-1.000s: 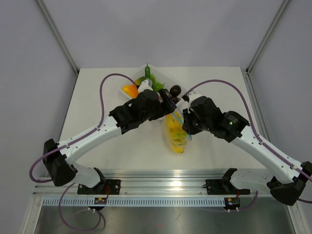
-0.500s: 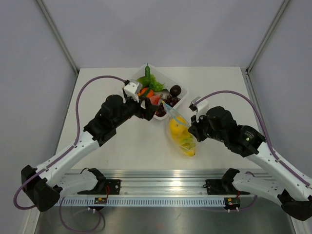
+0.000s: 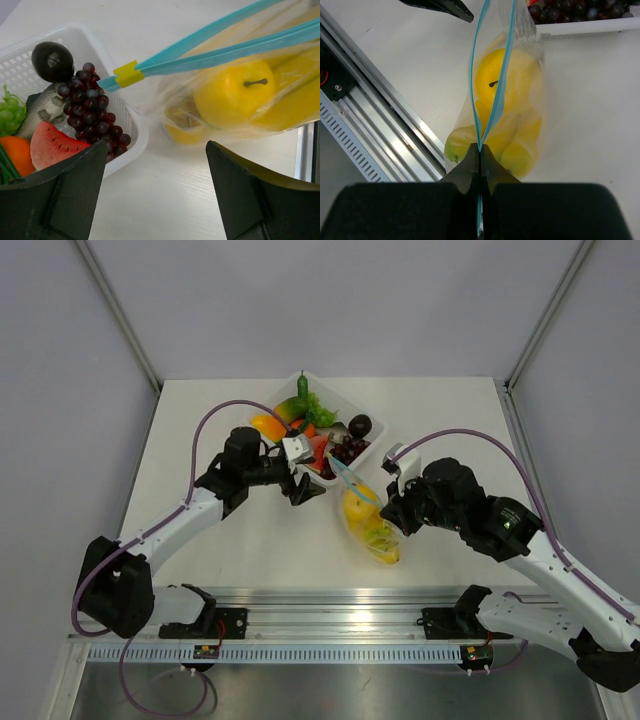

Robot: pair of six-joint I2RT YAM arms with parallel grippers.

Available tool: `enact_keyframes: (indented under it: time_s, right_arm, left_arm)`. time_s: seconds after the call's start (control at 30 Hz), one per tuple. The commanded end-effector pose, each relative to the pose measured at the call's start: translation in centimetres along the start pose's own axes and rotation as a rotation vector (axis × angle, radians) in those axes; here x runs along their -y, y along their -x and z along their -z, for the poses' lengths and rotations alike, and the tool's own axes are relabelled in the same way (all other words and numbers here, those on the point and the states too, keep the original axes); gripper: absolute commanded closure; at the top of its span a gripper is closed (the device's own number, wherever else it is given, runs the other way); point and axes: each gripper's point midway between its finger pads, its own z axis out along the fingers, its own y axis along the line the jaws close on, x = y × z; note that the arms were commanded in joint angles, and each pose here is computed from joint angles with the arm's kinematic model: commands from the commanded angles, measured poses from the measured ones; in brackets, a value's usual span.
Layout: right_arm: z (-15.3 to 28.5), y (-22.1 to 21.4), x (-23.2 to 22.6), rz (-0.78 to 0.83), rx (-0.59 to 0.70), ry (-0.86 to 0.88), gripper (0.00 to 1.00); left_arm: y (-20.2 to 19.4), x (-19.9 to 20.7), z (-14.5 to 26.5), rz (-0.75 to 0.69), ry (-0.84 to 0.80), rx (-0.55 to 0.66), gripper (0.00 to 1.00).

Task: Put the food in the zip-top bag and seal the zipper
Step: Adjust the zipper food storage bag at the center of the board.

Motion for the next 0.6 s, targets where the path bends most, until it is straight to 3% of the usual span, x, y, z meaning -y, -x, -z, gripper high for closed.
enact_keyframes:
  time_s: [0.0, 0.4, 0.57]
  right_arm:
    - [1.3, 2.6, -1.2, 0.032, 0.097, 0.056, 1.00]
    - [0.8, 2.3, -1.1, 0.062, 0.073, 0.061, 1.00]
    - [0.7, 2.3, -1.0, 0.063, 0.073, 0.054, 0.99]
  left_arm:
    - [3.8, 0.5, -0.3, -0.162, -0.169, 0.145, 0.18]
    - [3.8, -0.7, -2.5, -0.119, -0.264, 0.150, 0.20]
    - [3.5, -0.2, -2.7, -0.082, -0.307, 0.130, 0.35]
